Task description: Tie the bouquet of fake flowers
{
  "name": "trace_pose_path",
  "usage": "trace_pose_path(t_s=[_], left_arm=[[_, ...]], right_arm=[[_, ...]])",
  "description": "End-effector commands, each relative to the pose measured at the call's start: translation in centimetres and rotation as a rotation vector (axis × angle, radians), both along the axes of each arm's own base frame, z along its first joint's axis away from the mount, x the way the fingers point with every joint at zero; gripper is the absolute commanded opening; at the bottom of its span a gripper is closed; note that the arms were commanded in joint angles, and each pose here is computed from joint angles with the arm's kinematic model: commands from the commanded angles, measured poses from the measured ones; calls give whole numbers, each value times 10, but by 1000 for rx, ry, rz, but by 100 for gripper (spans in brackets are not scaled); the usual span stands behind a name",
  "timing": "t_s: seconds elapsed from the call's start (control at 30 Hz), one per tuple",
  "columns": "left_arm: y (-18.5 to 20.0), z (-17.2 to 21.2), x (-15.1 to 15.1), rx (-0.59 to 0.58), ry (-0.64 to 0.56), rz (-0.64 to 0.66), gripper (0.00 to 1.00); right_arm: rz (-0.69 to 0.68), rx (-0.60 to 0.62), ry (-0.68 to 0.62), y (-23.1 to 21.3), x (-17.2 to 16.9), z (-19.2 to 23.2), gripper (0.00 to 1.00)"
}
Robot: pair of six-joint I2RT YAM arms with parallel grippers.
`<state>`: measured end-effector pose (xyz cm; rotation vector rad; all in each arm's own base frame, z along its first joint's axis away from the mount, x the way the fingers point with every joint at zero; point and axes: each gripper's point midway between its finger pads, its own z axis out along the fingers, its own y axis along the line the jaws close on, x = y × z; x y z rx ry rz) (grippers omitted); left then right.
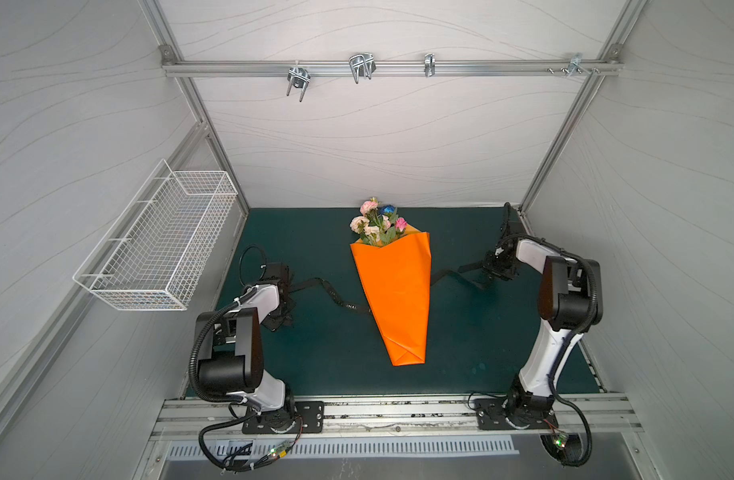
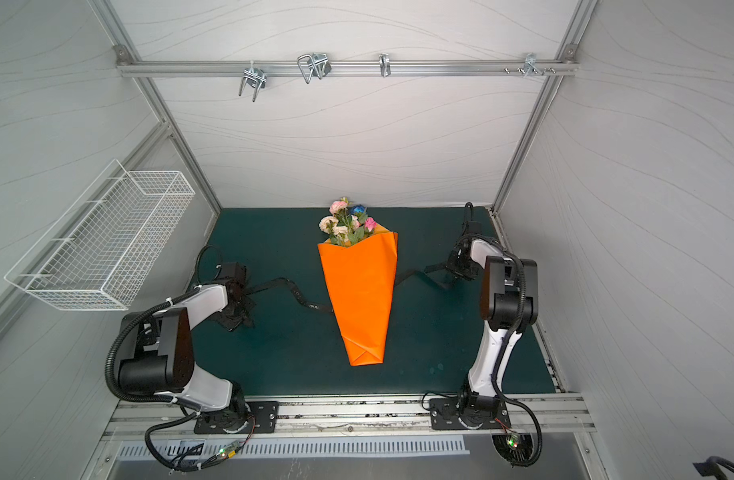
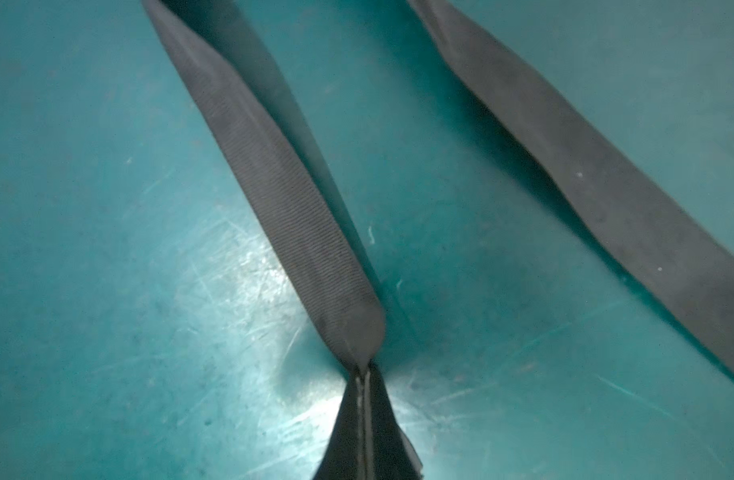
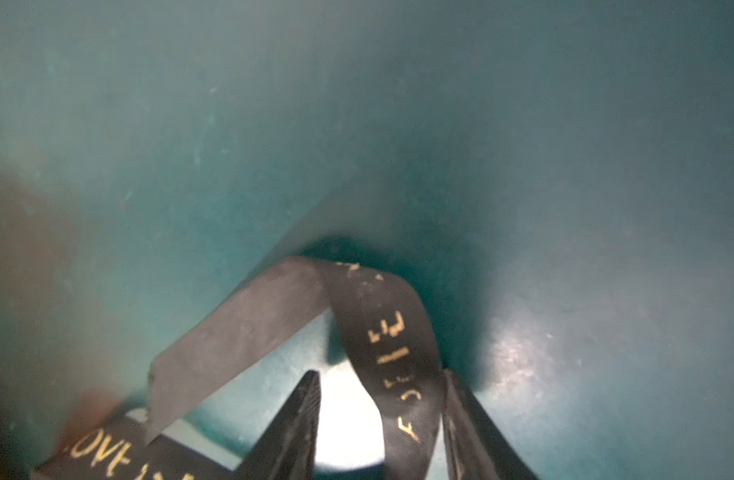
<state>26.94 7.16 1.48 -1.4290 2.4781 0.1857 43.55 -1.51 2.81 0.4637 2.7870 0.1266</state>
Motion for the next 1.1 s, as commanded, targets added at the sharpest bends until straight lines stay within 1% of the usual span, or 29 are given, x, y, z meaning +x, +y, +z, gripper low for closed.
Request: trace_pose_path(t_s=[0.0,0.13,0.23,0.37,0.43,0.5,0.6,0.7,0.97,1.07], left_arm=[[-14,17,20,-61,-105,-72,0],[-22,55,32,-26,-199,-146,0],[-38,82,41,5,-251,-230,0],[-72,111,52,-4,-317,-358,0],[-89,127,58,-20,-353,-417,0],[-100,139,61,-22,-380,-452,0],[-115,153,66,-39,-418,-497,0],[-128,161,71,-69,-445,-551,0],[-146,185,76,-91,-495,-624,0],[-149,192,76,-98,-512,-633,0]], right_arm=[[0,-98,11,-15,-2,11,54],[2,-158,-18,-16,-6,36,57],[26,-161,-56,-8,-3,48,57],[44,-155,-34,-6,5,44,57],[71,-155,-14,-5,12,38,57],[109,-131,-6,0,20,33,57],[131,-116,29,3,24,25,56],[135,-98,45,5,21,18,57],[114,-72,84,-2,10,0,56],[110,-43,85,-2,10,-4,48]])
